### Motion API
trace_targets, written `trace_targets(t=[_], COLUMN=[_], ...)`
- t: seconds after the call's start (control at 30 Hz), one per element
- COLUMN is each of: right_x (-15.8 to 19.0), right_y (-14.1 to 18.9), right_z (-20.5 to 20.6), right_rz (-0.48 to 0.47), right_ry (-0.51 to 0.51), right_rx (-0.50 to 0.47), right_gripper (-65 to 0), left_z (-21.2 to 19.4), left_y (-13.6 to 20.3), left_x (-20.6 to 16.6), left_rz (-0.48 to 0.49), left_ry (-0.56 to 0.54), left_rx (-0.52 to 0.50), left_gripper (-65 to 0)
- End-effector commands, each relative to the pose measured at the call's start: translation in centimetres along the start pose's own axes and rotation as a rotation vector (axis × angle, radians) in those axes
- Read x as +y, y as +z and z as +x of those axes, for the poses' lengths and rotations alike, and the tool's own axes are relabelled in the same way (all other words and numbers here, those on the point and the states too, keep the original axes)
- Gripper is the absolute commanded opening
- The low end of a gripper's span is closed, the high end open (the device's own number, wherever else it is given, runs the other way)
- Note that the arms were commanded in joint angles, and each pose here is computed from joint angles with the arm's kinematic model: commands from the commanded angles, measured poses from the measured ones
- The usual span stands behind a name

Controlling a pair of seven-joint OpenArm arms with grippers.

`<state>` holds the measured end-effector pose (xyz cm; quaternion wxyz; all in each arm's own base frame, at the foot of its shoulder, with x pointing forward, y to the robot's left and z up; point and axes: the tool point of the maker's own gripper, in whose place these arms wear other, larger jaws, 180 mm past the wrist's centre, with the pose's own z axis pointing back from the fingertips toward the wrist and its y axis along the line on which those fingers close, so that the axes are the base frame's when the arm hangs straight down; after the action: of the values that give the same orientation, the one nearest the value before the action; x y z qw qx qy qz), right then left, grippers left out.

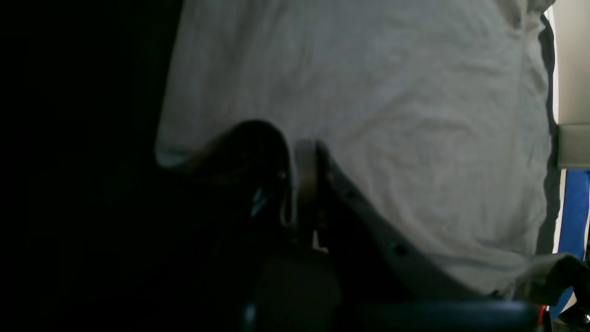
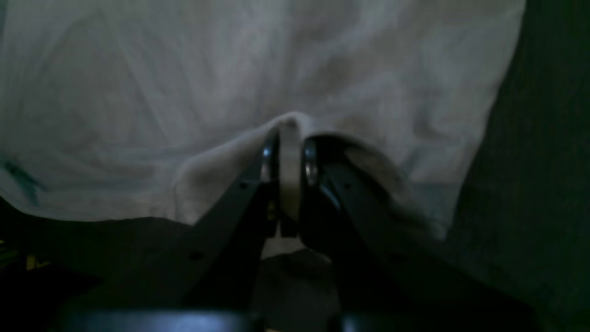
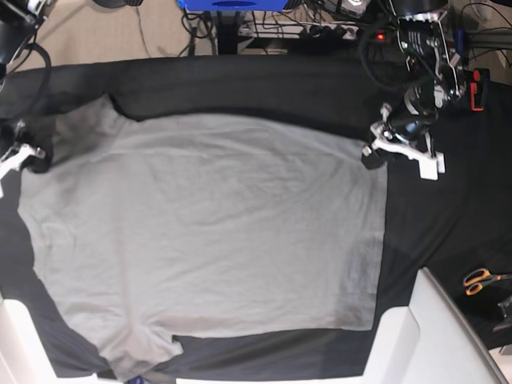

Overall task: Fold the T-shirt properly
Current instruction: 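Pinch the shirt edge with the left and right grippers, then carry the held edge across the shirt body with both grippers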

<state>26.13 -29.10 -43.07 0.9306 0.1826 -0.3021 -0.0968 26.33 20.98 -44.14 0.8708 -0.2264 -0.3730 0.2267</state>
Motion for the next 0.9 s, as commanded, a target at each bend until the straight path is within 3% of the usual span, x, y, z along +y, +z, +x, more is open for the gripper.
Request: trace_targets(t=[0.0,0.4,0.57,0.87], right_x=[-0.2,-2.9,-1.0,0.0], right_y=[0.7,0.1,-1.7,-4.4], right_z=[2.4,5.5,6.7,7.9], right_rz=[-0.006,-0.002,0.038,0.086], right_ry=[0.030,-0.049,0.016,-0.012], right_rx=[-0.057,-0.097,-0.069,-0.080], right_gripper=[-64.4,-64.4,-64.4,-64.4], left_z=[1.4,4.4,5.3,6.3], left_y=[0.0,-1.0,-1.5,-2.8], left_x=[-0.5,-1.6,-2.1,-0.6], left_rz=[-0.020,-0.022,-0.034,-0.009], left_ry=[-0.009,0.004,0.007,0.013], left_rx=[-0.036,-0.091,-0.104,-0.076], left_gripper=[-65.0,-65.0,-65.0,-65.0])
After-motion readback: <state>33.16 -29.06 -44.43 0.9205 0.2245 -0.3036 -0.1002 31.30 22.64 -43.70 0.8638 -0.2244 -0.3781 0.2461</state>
